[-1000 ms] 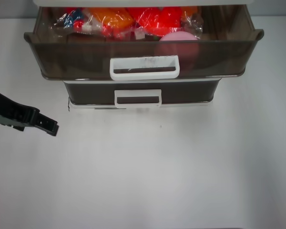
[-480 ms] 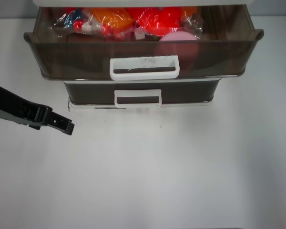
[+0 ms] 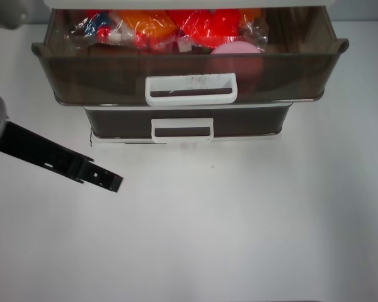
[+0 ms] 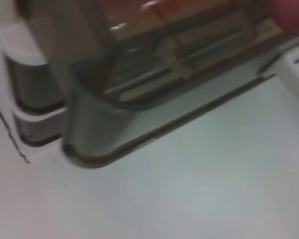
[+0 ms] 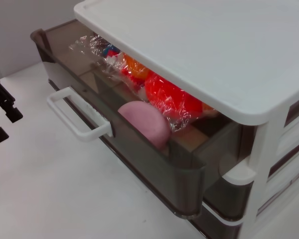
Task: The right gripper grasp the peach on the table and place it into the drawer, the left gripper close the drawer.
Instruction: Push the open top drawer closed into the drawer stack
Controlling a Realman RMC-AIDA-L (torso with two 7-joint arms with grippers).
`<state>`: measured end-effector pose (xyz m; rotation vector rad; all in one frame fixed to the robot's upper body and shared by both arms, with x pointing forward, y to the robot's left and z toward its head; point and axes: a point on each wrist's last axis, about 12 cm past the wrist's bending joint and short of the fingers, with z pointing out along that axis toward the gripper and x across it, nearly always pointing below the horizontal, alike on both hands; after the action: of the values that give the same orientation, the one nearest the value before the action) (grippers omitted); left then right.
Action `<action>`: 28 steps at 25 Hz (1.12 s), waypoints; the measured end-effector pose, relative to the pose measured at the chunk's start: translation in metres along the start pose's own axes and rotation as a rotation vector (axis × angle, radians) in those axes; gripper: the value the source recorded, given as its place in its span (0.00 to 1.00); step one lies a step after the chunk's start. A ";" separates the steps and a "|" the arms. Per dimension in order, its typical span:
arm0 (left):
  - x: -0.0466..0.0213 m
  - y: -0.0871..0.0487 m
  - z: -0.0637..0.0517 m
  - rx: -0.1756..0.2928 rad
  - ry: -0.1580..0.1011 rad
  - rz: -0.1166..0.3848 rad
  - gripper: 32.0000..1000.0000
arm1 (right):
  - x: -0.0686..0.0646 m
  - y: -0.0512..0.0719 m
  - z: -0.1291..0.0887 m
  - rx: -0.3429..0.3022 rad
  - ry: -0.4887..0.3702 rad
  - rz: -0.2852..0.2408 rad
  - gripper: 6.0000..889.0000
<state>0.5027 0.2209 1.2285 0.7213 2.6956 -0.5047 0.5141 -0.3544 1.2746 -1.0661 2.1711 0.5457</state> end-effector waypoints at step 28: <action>-0.0571 -0.108 0.016 0.060 0.062 0.542 0.85 | -0.011 -0.001 0.005 -0.019 -0.009 -0.029 0.97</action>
<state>0.4960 0.1026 1.2634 1.4397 2.3936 -0.4253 0.5222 -0.3461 1.2787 -1.1009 2.1439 0.5575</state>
